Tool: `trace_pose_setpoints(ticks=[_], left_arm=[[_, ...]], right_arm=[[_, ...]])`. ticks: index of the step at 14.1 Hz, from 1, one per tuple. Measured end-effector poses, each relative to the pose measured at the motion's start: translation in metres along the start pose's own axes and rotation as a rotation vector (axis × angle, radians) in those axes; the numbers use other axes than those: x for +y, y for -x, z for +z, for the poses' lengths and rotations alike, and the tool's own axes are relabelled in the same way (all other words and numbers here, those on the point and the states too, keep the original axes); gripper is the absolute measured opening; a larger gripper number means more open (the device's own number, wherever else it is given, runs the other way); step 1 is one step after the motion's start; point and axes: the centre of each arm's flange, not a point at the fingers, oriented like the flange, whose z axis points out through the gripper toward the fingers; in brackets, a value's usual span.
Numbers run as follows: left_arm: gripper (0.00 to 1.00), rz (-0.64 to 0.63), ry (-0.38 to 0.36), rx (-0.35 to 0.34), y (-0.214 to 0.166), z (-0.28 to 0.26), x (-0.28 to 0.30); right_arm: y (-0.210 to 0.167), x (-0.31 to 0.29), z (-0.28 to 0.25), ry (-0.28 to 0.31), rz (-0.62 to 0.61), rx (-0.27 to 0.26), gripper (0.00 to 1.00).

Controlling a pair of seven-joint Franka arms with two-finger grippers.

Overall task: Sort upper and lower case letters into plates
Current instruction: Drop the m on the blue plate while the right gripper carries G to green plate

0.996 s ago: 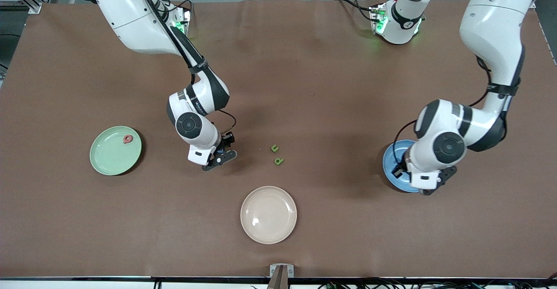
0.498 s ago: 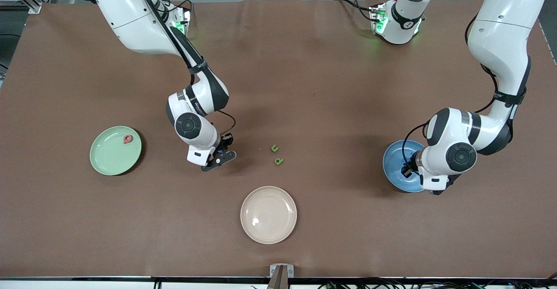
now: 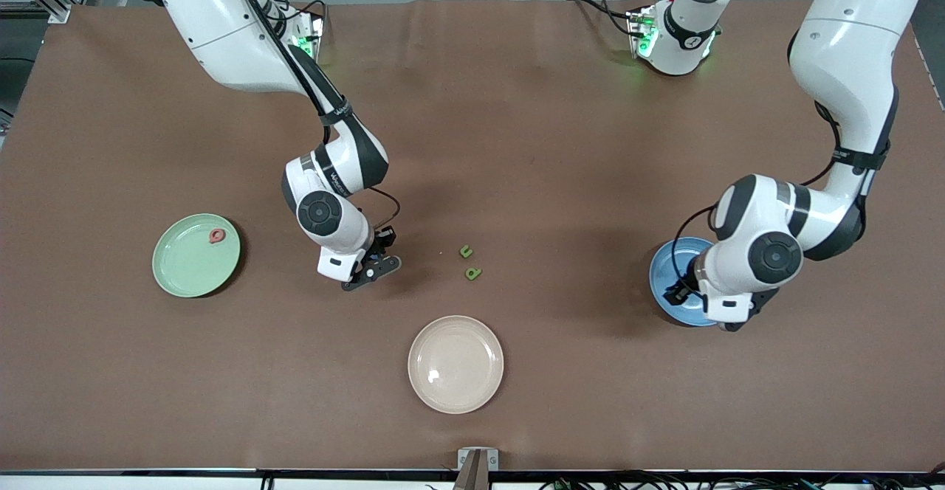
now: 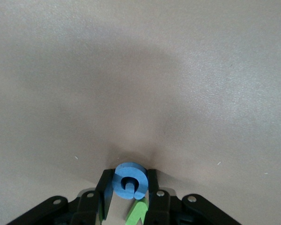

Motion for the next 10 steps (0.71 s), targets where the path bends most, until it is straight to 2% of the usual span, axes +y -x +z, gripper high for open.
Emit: trace_pose_setpoints(ticks=[2, 5, 8, 10], left_arm=[[1.0, 0.041, 0.025, -0.003, 0.05, -0.014, 0.034], [1.0, 0.112, 0.038, 0.005, 0.124, -0.019, 0.079], [0.99, 0.066, 0.068, -0.005, 0.179, -0.015, 0.124], [0.98, 0.029, 0.09, -0.022, 0.209, -0.006, 0.153]], right_arm=[[-0.003, 0.004, -0.006, 0.003, 0.005, -0.003, 0.34], [-0.002, 0.033, -0.044, 0.027, 0.028, -0.072, 0.34], [0.016, 0.082, -0.089, 0.042, 0.022, -0.073, 0.34], [0.043, 0.122, -0.103, 0.037, 0.018, -0.073, 0.34]])
